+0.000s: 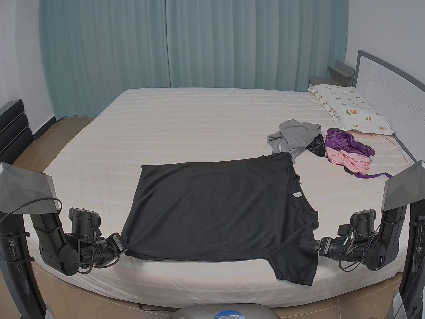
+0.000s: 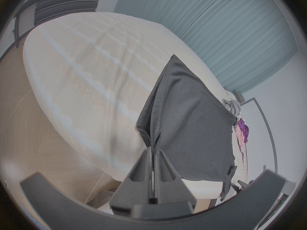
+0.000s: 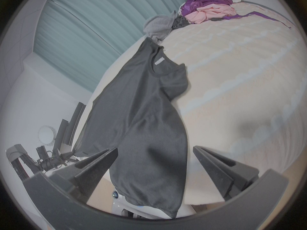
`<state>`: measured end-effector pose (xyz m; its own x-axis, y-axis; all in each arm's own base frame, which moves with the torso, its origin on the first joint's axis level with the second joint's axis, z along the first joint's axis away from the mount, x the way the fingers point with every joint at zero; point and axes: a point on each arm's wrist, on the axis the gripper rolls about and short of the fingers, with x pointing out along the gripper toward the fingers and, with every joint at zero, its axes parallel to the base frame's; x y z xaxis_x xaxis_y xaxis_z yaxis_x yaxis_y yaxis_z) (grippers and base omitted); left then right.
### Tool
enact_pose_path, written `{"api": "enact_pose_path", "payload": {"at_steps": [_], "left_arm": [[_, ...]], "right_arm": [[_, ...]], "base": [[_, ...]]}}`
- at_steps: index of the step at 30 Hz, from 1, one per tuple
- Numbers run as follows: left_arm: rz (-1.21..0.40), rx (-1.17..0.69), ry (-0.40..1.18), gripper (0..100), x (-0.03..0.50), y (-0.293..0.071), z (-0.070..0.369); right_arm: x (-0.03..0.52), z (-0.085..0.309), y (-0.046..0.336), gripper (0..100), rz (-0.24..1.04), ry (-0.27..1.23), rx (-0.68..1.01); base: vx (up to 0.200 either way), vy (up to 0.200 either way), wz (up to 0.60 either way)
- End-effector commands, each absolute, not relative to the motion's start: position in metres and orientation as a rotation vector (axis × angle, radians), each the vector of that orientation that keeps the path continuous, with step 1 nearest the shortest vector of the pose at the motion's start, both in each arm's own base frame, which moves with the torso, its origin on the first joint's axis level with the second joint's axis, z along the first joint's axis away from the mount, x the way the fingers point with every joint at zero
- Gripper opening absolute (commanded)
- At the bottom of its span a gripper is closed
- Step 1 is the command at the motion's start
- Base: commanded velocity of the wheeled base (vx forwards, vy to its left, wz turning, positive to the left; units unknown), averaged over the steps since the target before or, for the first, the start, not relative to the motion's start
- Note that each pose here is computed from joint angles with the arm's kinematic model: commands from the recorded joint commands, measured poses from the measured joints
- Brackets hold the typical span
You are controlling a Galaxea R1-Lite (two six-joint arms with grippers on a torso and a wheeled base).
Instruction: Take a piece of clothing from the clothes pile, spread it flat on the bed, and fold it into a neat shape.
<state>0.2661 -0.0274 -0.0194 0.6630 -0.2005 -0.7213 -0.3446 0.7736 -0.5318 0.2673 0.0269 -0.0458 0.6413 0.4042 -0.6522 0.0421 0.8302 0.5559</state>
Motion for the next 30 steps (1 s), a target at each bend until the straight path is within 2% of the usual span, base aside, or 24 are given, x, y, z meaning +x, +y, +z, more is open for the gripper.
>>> {"api": "enact_pose_path", "payload": {"at_steps": [1, 11, 12, 24, 30], "left_arm": [[0.09, -0.704, 0.86, 0, 0.266, -0.027, -0.02], [0.092, -0.704, 0.863, 0, 0.266, -0.027, -0.02], [0.092, -0.704, 0.863, 0, 0.266, -0.027, -0.02], [0.091, -0.704, 0.862, 0, 0.265, -0.027, -0.019], [0.091, -0.706, 0.855, 0, 0.264, -0.026, -0.017]], "right_arm": [[0.259, -0.055, 0.03, 100, 0.224, 0.91, 0.543], [0.261, -0.058, 0.037, 100, 0.248, 0.917, 0.518], [0.261, -0.058, 0.036, 0, 0.245, 0.918, 0.517], [0.255, -0.054, 0.028, 0, 0.19, 0.91, 0.517], [0.245, -0.039, 0.019, 0, 0.19, 0.89, 0.542]], "base": [[0.0, 0.0, 0.0], [0.0, 0.0, 0.0], [0.0, 0.0, 0.0], [0.0, 0.0, 0.0], [0.0, 0.0, 0.0]]}}
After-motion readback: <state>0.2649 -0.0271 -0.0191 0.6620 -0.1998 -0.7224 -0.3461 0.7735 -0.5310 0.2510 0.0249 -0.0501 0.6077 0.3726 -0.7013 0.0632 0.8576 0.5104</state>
